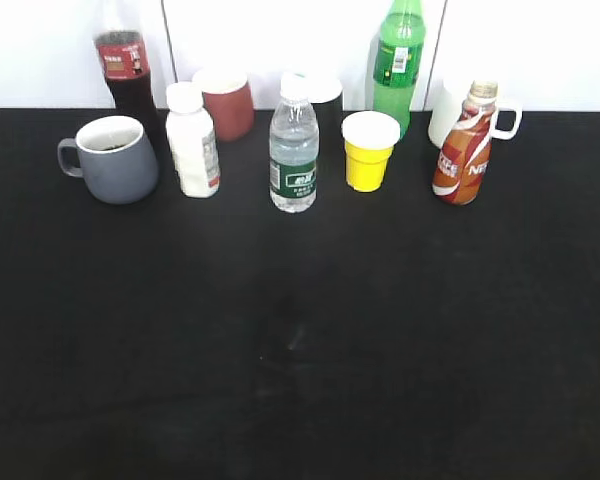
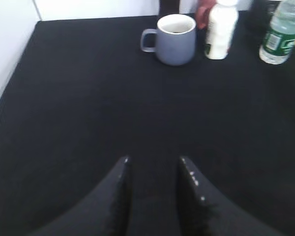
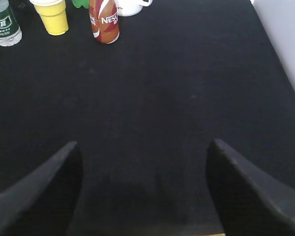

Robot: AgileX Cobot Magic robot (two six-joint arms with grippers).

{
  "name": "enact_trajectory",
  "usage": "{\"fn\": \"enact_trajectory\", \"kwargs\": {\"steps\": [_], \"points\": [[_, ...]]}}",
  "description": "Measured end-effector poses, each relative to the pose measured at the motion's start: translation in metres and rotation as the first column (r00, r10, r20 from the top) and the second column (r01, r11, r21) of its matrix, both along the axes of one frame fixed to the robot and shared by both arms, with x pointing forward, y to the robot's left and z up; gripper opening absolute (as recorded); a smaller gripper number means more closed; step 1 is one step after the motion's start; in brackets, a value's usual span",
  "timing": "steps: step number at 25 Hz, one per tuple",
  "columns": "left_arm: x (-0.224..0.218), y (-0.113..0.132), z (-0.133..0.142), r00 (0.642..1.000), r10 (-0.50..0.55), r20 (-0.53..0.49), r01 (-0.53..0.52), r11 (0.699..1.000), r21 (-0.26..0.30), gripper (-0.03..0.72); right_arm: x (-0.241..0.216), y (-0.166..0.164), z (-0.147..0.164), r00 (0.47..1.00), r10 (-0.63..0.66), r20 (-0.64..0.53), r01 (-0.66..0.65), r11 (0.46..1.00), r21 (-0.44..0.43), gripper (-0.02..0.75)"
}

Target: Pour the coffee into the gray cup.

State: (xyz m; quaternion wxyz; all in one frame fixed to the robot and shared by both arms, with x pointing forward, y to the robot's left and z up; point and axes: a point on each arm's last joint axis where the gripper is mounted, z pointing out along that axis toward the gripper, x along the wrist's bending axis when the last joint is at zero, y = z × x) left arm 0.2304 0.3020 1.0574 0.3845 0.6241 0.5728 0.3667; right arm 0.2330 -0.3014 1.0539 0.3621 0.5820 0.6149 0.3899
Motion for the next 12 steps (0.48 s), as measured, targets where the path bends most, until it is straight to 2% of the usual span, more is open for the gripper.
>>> {"fn": "enact_trajectory", "kwargs": {"steps": [12], "points": [[0.0, 0.0, 0.0, 1.0, 0.003, 0.0, -0.003, 1.0, 0.0, 0.228, 0.0, 0.0002, -0.0001, 1.0, -0.016, 0.0, 0.016, 1.0, 0.001, 0.588]]}}
